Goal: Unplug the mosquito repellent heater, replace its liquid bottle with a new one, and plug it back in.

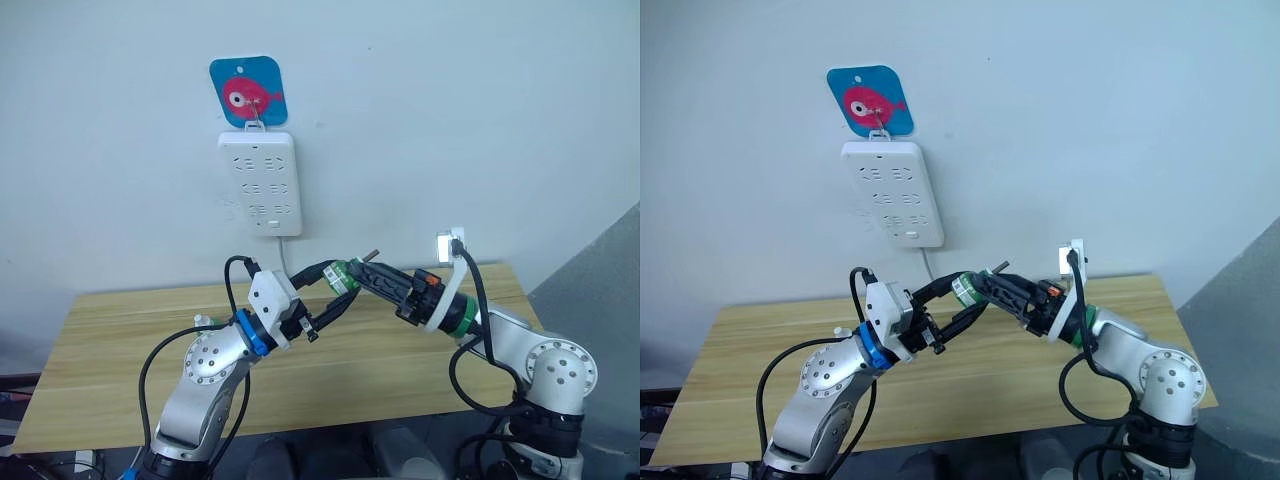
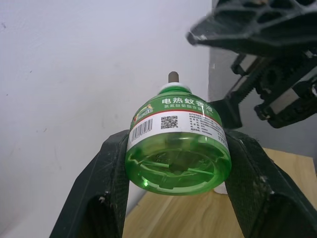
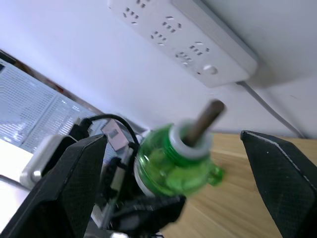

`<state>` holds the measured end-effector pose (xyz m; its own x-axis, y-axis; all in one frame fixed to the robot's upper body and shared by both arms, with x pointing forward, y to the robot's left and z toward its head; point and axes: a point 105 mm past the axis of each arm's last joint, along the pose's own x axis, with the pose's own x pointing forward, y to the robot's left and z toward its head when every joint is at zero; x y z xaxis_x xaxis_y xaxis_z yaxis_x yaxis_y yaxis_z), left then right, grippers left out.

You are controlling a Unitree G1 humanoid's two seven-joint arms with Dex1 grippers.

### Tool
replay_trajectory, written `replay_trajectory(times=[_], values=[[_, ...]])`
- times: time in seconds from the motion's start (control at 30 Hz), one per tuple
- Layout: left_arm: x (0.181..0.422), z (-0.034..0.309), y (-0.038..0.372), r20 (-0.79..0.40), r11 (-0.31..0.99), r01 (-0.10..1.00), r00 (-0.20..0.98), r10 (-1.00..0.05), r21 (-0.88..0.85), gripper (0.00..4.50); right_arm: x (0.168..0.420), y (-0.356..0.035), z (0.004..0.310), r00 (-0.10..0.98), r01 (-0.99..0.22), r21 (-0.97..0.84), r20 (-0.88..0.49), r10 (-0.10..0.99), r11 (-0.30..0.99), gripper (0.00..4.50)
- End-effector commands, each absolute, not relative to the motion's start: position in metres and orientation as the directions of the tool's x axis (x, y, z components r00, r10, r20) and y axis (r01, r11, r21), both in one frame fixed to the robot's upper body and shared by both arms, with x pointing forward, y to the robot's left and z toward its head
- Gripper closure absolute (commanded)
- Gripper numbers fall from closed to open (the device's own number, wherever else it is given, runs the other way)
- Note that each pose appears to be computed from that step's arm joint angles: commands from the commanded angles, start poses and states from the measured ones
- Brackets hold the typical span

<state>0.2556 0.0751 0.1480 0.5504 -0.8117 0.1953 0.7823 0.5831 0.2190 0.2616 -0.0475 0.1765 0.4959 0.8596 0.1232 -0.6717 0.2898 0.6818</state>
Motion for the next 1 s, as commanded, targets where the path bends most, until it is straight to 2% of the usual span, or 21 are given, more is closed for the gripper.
replay_trajectory(times=[0.03,0.13,0.4,0.47,0.6,0.67,0.8,0.83,0.87,1.0], values=[[0.25,0.16,0.071,0.241,0.578,0.776,0.528,-0.815,0.255,2.2,0.261,-0.043,0.185,0.478,-0.694,0.674,0.168,0.862,0.253,0.0],[0.249,0.16,0.071,0.243,0.582,0.773,0.531,-0.812,0.252,2.2,0.261,-0.042,0.185,0.47,-0.694,0.677,0.166,0.867,0.247,0.54],[0.249,0.161,0.07,0.247,0.587,0.769,0.535,-0.808,0.255,2.2,0.259,-0.038,0.188,0.432,-0.704,0.678,0.175,0.885,0.21,3.25],[0.248,0.162,0.069,0.251,0.587,0.768,0.533,-0.808,0.256,2.2,0.258,-0.036,0.189,0.423,-0.705,0.681,0.178,0.889,0.198,3.66],[0.247,0.164,0.071,0.261,0.587,0.766,0.529,-0.807,0.261,2.2,0.254,-0.034,0.189,0.405,-0.703,0.69,0.185,0.896,0.175,3.66],[0.248,0.162,0.073,0.245,0.59,0.768,0.54,-0.805,0.25,1.48,0.253,-0.033,0.189,0.402,-0.701,0.693,0.188,0.896,0.17,3.66],[0.245,0.156,0.075,0.207,0.567,0.787,0.529,-0.823,0.244,0.41,0.255,-0.033,0.19,0.416,-0.699,0.692,0.19,0.889,0.179,3.66],[0.243,0.146,0.08,0.141,0.546,0.807,0.528,-0.838,0.225,0.11,0.261,-0.039,0.188,0.454,-0.703,0.671,0.169,0.875,0.235,3.66],[0.242,0.139,0.084,0.093,0.532,0.821,0.525,-0.846,0.209,0.0,0.265,-0.044,0.187,0.481,-0.705,0.654,0.155,0.863,0.275,3.66],[0.236,0.109,0.108,-0.123,0.505,0.855,0.517,-0.847,0.121,0.0,0.293,-0.07,0.167,0.649,-0.678,0.479,0.034,0.76,0.557,3.66]])
